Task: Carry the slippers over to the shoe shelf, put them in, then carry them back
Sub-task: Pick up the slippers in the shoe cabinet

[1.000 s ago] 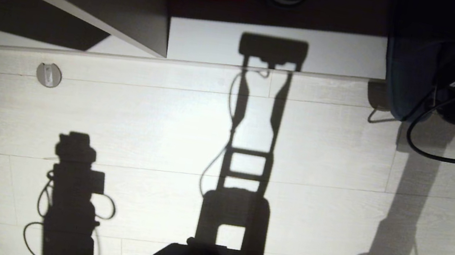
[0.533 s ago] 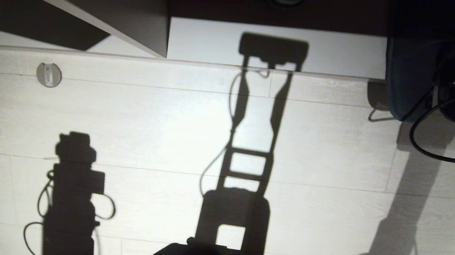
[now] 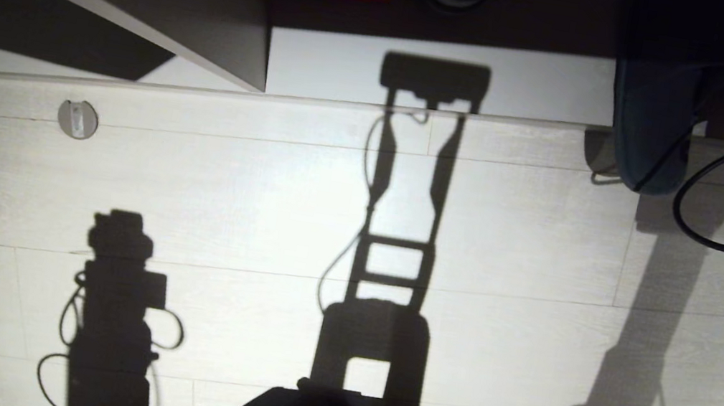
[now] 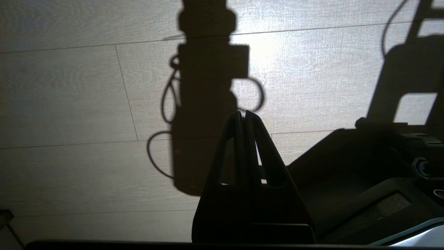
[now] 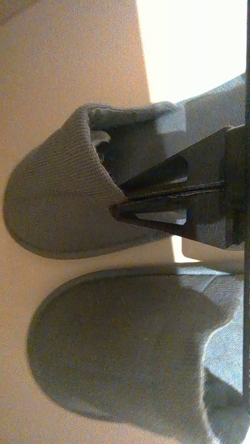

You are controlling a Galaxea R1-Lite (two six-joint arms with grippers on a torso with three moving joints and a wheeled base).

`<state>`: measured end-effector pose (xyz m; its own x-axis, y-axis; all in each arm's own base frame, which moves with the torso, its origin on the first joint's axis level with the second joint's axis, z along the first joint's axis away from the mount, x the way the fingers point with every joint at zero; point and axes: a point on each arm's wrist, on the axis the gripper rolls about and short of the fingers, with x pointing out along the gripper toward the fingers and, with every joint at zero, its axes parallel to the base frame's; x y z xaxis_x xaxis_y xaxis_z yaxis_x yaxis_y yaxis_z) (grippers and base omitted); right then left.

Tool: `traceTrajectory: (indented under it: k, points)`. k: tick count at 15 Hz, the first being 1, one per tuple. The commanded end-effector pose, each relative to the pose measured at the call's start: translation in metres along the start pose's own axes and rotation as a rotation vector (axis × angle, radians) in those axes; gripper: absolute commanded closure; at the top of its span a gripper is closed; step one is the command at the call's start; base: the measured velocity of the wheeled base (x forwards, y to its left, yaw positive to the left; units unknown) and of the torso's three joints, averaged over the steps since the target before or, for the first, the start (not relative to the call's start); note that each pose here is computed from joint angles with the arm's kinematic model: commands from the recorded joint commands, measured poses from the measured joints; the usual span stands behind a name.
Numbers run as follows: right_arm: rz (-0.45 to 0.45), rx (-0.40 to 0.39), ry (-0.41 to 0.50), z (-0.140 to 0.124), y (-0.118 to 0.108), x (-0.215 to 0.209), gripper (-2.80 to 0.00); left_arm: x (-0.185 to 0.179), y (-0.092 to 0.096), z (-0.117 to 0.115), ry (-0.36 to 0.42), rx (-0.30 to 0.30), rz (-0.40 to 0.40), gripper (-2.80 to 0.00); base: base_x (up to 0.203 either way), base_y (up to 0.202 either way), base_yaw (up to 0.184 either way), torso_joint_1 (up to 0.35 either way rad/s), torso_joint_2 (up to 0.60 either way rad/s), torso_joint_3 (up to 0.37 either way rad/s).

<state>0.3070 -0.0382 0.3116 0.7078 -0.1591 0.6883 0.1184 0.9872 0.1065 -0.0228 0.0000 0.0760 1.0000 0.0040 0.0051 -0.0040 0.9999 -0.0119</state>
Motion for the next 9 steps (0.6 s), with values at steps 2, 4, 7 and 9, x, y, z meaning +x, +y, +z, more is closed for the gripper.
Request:
traceTrajectory:
  k: [2,4,7,9]
  points:
    - [0.017,0.001,-0.001,0.0132,0.0011,-0.0045,0.00,0.0000,0.0000,0.0001,-0.001,0.000,0.001,0.00,0.000,0.000,0.000,0.000,0.00,0.000]
    - [0.026,-0.002,0.021,0.0103,0.0010,-0.0066,0.00,0.0000,0.0000,0.0001,-0.001,0.000,0.001,0.00,0.000,0.000,0.000,0.000,0.00,0.000]
    - [0.025,-0.004,0.029,0.0071,0.0007,-0.0072,-2.80,0.0000,0.0000,0.0001,-0.001,0.000,0.001,0.00,0.000,0.000,0.000,0.000,0.00,0.000]
    - [0.025,-0.003,0.027,0.0072,0.0007,-0.0072,-2.80,0.0000,0.0000,0.0001,-0.001,0.000,-0.001,0.00,0.000,0.000,0.000,0.000,0.00,0.000]
